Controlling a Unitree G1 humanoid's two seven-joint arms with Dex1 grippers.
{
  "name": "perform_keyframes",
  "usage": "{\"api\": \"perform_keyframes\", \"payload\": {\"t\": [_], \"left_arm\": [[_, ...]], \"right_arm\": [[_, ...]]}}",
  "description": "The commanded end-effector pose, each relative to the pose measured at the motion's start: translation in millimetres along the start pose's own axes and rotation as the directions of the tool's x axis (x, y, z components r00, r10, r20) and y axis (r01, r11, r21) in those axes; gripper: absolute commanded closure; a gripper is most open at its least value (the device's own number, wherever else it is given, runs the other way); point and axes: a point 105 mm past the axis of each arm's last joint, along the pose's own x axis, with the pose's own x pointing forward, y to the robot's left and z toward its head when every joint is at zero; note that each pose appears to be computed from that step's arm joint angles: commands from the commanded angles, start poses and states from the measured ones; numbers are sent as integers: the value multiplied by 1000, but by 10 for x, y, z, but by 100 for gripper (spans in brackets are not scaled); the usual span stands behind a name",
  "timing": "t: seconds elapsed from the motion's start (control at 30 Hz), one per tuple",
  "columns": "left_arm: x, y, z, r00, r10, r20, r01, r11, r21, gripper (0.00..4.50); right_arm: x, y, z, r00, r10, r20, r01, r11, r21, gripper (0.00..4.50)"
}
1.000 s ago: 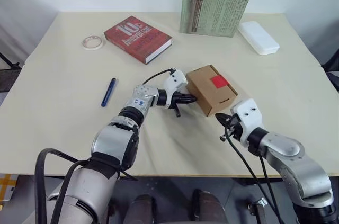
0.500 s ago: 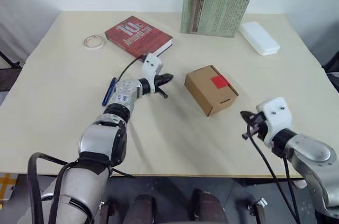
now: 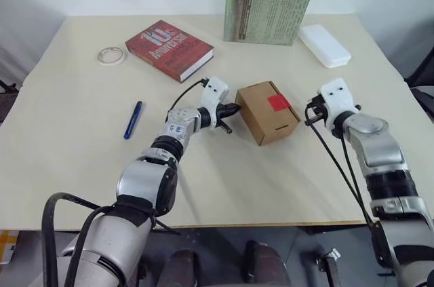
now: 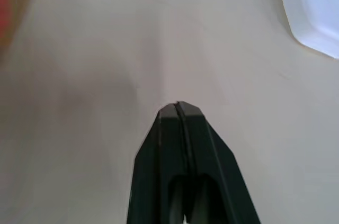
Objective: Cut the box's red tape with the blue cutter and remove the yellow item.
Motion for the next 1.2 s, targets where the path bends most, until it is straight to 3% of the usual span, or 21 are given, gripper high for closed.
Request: {"api": "perform_keyframes", "payload": {"t": [0.03,0.2,0.33,0.6,0.87,1.0,1.13,1.2], "left_arm": [[51,-141,93,996,-90,27,89,996,29,447],[80,-276,172,983,-181,42,177,981,74,447],[42,-352,208,963,-270,7,267,957,113,447],[-164,-476,105,898,-424,-121,439,883,164,447],[-379,-763,-34,813,-543,-212,574,809,126,447],[-464,-873,-107,808,-550,-210,577,810,102,447],[-529,-699,5,868,-470,-160,489,866,106,447],[-560,-582,108,895,-427,-128,440,893,98,447]], "right_arm": [[89,-14,233,993,103,59,-100,994,-51,450],[-33,282,443,909,408,81,-396,909,-129,450],[-272,504,390,813,582,31,-569,804,-173,450],[-499,674,250,735,678,-25,-664,711,-233,450],[-398,720,330,740,673,5,-647,714,-266,450],[-353,714,438,748,662,39,-624,722,-299,450],[-186,303,598,905,405,129,-337,870,-360,450],[-180,84,662,943,283,173,-212,916,-342,450]]}}
